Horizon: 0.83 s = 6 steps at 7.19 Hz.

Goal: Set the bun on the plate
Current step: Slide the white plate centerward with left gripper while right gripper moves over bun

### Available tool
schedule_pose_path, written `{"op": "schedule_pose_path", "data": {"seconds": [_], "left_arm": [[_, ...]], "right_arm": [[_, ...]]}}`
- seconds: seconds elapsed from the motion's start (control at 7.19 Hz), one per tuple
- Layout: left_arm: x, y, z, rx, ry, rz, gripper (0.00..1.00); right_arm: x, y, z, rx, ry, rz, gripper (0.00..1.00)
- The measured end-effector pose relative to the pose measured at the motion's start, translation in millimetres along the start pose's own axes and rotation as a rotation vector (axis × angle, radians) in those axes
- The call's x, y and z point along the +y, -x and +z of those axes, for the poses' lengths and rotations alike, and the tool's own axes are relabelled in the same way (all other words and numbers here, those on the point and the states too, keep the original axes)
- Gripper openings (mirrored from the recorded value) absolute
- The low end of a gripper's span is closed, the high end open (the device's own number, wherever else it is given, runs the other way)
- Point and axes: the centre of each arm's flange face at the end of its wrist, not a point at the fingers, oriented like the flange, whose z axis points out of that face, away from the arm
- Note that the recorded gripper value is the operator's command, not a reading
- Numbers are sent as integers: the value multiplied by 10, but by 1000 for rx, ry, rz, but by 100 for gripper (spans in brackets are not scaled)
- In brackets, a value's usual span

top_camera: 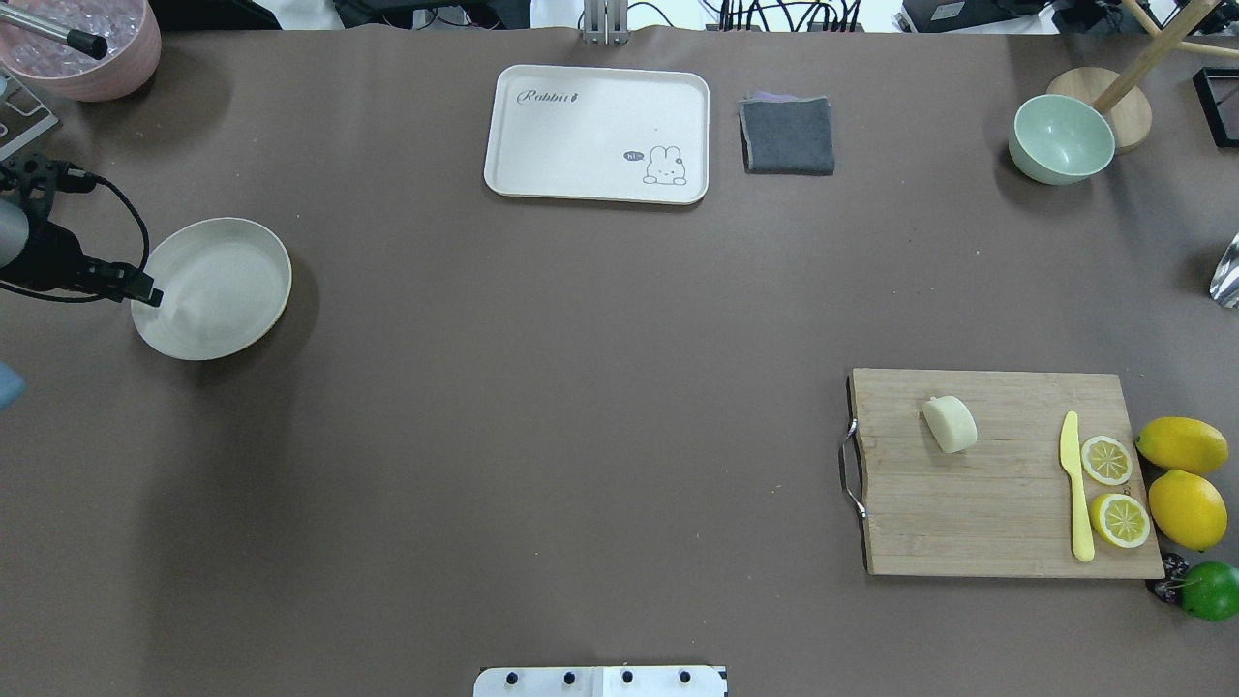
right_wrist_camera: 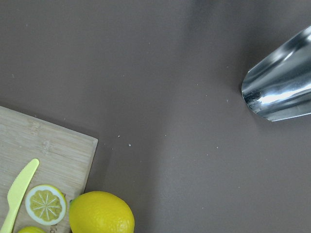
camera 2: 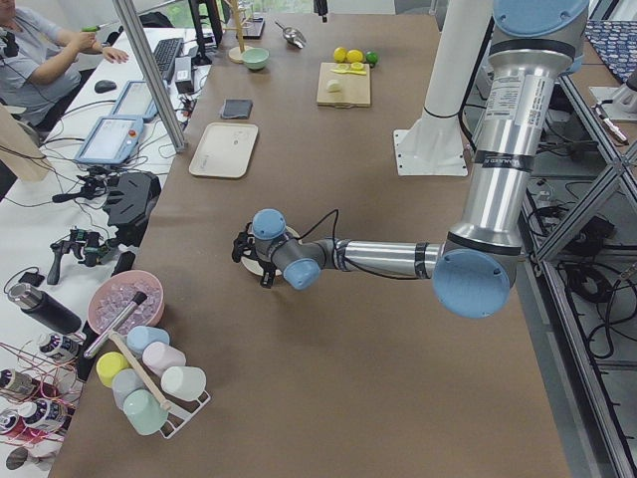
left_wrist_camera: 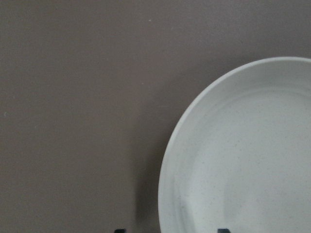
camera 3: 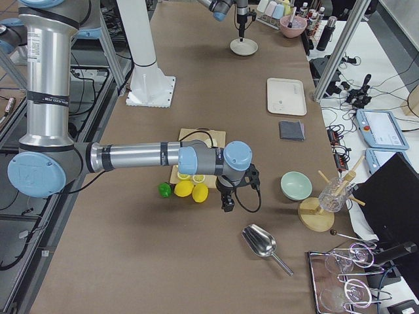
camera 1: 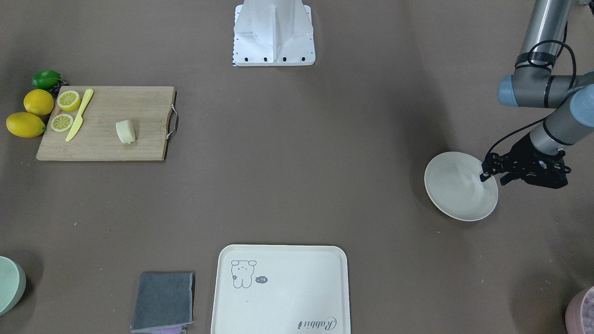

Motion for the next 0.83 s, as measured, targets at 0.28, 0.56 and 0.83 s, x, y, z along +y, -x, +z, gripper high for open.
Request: {"op": "schedule_pose_path", "data": {"seconds": [0.28, 0.56, 0.83], "left_arm": [[-16, -25, 10, -2, -4, -36, 0], [-135, -211, -65, 19, -24, -85, 0], [-302, -755, -359, 98, -59, -154, 0]], "right_arm": [[-56, 37, -7, 1, -2, -10, 100], [-267, 185, -101, 4, -22, 20, 100], [-633, 647, -218, -1, -49, 80, 100]]}}
